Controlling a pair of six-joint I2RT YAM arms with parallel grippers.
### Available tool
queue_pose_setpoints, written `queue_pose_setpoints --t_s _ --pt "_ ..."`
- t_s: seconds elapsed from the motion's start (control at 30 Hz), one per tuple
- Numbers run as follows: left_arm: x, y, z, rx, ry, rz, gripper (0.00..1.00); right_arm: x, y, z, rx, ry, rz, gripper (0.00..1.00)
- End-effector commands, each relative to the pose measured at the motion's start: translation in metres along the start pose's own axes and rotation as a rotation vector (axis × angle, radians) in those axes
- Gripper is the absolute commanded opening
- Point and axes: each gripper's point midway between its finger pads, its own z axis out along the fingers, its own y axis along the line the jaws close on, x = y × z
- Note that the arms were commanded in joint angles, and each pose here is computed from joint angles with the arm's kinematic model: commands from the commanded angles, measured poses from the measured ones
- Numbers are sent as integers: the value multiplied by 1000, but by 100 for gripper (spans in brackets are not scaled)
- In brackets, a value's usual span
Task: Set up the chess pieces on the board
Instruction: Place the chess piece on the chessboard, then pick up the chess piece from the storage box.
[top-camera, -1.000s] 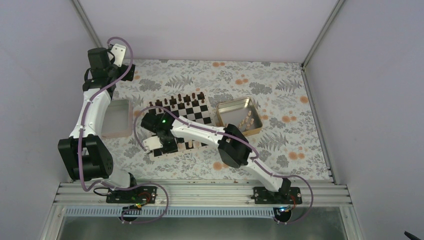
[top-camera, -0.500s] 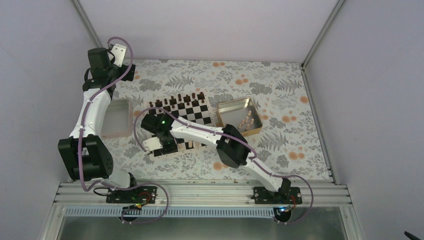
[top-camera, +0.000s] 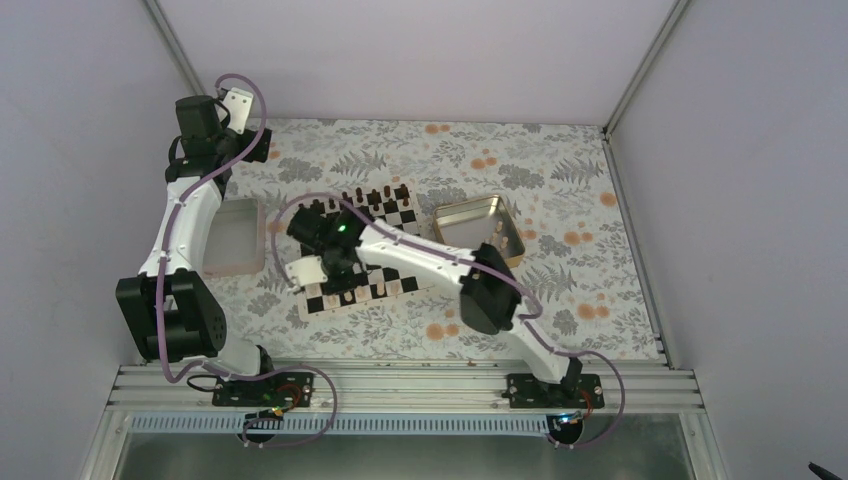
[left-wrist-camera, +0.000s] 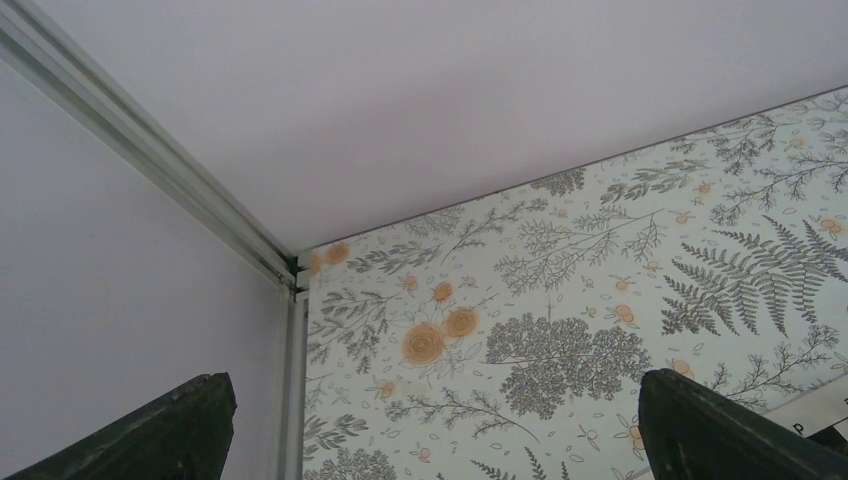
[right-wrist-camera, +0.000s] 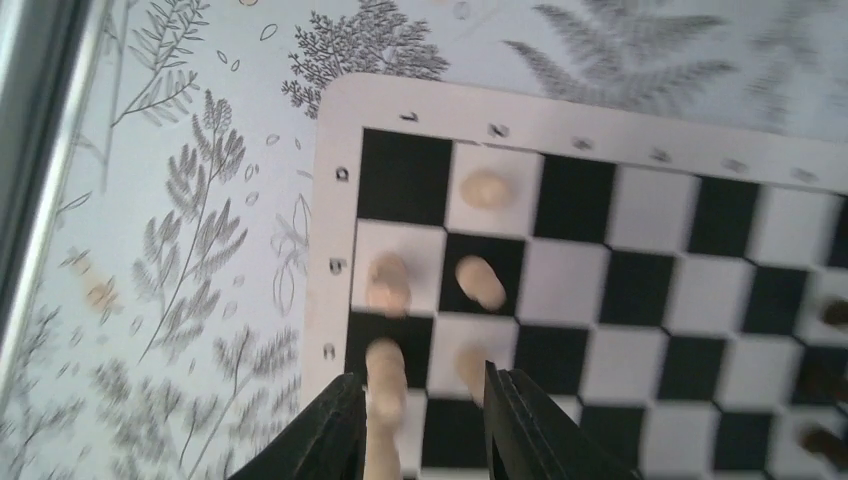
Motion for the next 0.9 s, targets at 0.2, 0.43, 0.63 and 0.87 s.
queue_pose_setpoints --t_s 0.2,0.43,0.63,0.87 --pt "3 23 -4 -61 -14 -3 100 135 -62 -143 228 -45 342 34" --pt "31 53 9 -76 35 -93 100 275 -59 -138 208 111 577 35" --pt "31 60 7 -102 24 -84 100 329 -47 -117 169 186 663 35" --pt "44 67 15 -114 62 -86 100 389 -32 -109 119 282 798 36"
